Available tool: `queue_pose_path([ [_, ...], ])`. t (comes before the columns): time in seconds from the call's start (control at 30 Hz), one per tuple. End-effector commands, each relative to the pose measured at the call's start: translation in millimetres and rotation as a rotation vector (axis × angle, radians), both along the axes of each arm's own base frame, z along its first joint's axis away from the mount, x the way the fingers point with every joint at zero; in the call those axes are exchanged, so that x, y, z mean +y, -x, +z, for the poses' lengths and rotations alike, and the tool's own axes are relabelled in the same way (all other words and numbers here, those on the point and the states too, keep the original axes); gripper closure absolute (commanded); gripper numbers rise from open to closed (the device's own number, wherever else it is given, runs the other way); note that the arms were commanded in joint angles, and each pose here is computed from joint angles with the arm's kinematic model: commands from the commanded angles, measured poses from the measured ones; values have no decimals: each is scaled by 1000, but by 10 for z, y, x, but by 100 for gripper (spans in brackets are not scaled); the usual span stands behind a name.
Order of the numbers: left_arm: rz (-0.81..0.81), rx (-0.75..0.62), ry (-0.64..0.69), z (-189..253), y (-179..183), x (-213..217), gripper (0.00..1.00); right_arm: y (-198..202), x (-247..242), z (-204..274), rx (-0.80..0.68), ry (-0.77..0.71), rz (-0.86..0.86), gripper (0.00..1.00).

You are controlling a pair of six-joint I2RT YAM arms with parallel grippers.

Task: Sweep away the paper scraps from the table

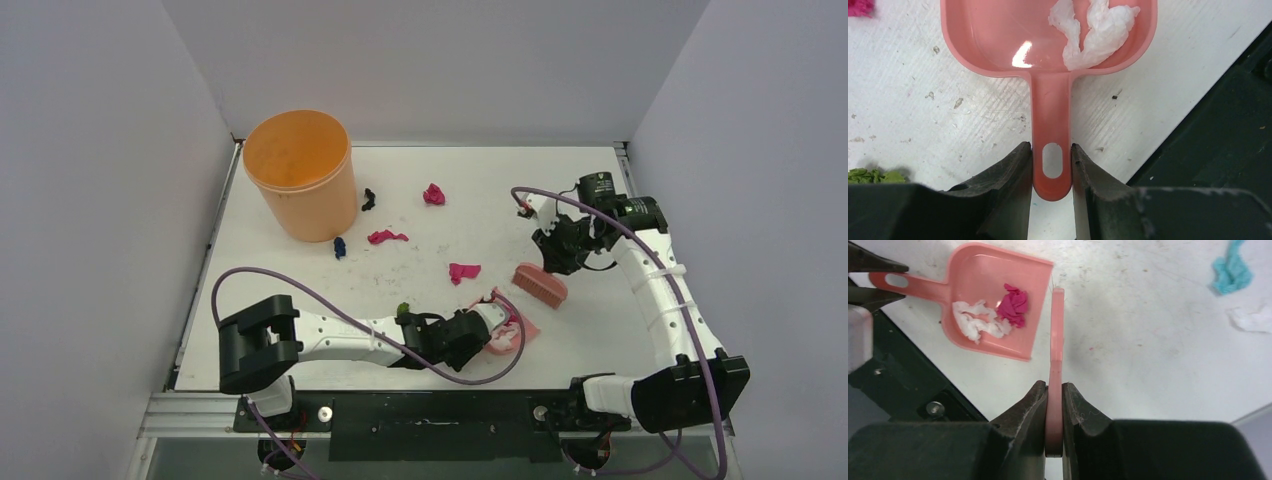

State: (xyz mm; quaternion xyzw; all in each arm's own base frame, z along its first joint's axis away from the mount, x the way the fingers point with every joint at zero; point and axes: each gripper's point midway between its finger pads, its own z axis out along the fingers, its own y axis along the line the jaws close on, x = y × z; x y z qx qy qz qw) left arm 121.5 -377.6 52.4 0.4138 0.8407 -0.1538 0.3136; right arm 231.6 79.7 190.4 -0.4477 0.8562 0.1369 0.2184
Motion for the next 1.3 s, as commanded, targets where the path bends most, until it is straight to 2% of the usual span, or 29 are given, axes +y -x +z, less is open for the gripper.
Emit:
queue_pose_path([
  [0.0,27,-56,179,431,-124,-337,100,-432,-184,303,-189,94,0,95],
  [0.1,43,-47,160,458,-124,-307,100,-840,-325,457,-327,166,-63,95],
  [0.2,52,-23,137,490,-95,-255,100,-1320,-544,635,-512,278,-216,95],
  [0.33,69,21,96,517,-38,-185,100,-1810,-617,687,-652,331,-279,95],
  [0.53,95,67,68,529,24,-113,100,-2368,-603,432,-684,396,-338,95],
  [0.73,142,61,30,517,-18,-52,100,-2782,-272,-21,-619,410,-271,95],
  [0.9,151,63,13,471,-35,-29,100,-2631,-10,-254,-457,324,-201,95],
  [1.1,152,70,3,413,-95,-87,100,-1974,184,-495,-266,269,-100,95],
  [1.27,158,78,1,353,-149,-108,100,-1381,334,-504,-161,167,-89,95],
])
